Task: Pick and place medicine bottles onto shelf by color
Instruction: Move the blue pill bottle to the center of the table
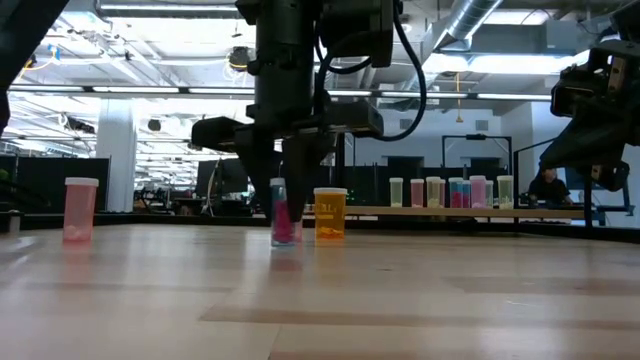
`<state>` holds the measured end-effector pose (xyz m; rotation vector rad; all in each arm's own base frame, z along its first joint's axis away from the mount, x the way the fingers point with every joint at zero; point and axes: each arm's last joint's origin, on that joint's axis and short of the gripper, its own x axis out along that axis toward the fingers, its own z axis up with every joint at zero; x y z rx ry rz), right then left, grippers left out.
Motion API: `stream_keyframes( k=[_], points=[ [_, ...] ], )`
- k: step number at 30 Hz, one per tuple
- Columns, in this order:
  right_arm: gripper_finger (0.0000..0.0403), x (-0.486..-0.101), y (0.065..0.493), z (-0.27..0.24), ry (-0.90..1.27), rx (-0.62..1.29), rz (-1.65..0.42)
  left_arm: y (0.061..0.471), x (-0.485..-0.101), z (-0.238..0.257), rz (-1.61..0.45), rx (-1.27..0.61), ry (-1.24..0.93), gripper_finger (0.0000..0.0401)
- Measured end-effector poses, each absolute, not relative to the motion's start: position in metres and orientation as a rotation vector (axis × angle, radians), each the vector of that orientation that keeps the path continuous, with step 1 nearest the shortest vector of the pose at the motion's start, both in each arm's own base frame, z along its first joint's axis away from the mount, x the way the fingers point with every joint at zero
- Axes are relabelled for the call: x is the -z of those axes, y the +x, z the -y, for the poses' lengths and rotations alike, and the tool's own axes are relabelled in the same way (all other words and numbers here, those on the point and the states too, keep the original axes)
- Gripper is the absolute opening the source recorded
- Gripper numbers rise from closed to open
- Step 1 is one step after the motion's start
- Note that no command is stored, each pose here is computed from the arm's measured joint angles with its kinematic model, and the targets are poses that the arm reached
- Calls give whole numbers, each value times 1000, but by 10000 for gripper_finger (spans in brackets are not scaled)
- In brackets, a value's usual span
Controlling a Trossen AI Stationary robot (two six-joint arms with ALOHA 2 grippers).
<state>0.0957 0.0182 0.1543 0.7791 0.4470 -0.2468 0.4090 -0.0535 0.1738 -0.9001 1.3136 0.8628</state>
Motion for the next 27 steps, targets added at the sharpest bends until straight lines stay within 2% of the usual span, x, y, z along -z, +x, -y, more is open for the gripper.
stream_keyframes(
  k=[27],
  points=[
    [56,-154,96,-18,779,247,-447,411,-168,43,-1311,-858,-798,121]
  ],
)
